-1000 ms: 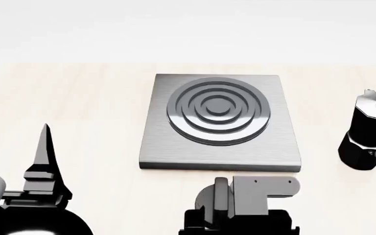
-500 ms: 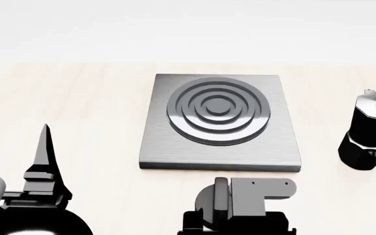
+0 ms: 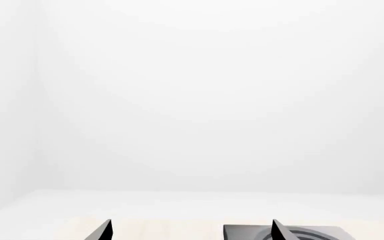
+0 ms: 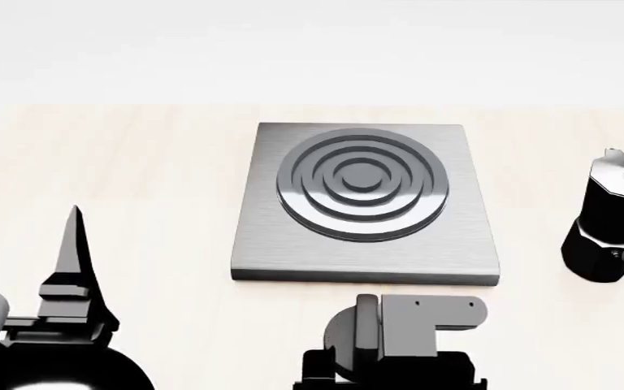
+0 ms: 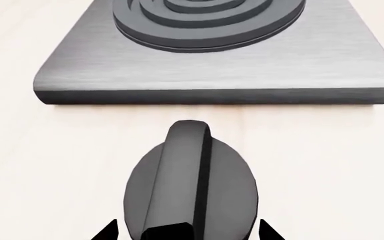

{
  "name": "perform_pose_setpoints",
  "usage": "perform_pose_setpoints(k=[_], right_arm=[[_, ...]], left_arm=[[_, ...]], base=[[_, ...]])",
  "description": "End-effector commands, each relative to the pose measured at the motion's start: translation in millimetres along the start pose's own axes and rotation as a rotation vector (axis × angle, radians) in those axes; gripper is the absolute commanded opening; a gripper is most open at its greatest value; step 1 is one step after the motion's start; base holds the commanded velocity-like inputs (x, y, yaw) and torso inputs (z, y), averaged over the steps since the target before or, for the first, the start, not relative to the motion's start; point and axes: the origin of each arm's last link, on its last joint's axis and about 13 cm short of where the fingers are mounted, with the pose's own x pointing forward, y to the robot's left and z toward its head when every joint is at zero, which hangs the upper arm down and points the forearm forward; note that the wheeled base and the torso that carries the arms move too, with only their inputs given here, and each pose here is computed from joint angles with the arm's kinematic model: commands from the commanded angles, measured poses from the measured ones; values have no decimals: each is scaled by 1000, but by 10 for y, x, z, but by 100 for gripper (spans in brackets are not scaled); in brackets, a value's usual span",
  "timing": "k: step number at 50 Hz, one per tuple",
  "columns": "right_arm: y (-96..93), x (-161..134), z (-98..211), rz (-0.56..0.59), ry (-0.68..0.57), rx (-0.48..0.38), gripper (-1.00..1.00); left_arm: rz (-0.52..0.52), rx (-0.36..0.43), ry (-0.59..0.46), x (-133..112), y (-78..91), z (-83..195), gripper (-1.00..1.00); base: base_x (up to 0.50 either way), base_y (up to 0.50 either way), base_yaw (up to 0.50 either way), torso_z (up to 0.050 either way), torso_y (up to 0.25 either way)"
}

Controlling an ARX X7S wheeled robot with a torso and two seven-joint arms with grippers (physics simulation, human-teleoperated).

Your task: Turn on the stove.

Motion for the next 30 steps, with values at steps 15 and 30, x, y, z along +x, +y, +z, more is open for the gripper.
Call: perform_pose_setpoints(k=[15, 30], right_arm=[[-33, 42, -42, -48, 12, 2, 100], [-70, 25, -40, -103, -1, -9, 100]], left_arm=[[1, -1, 0, -3, -2, 7, 100], [3, -2, -1, -2, 2, 5, 100]], base=[[0, 0, 0, 0, 0], [0, 0, 0, 0, 0]])
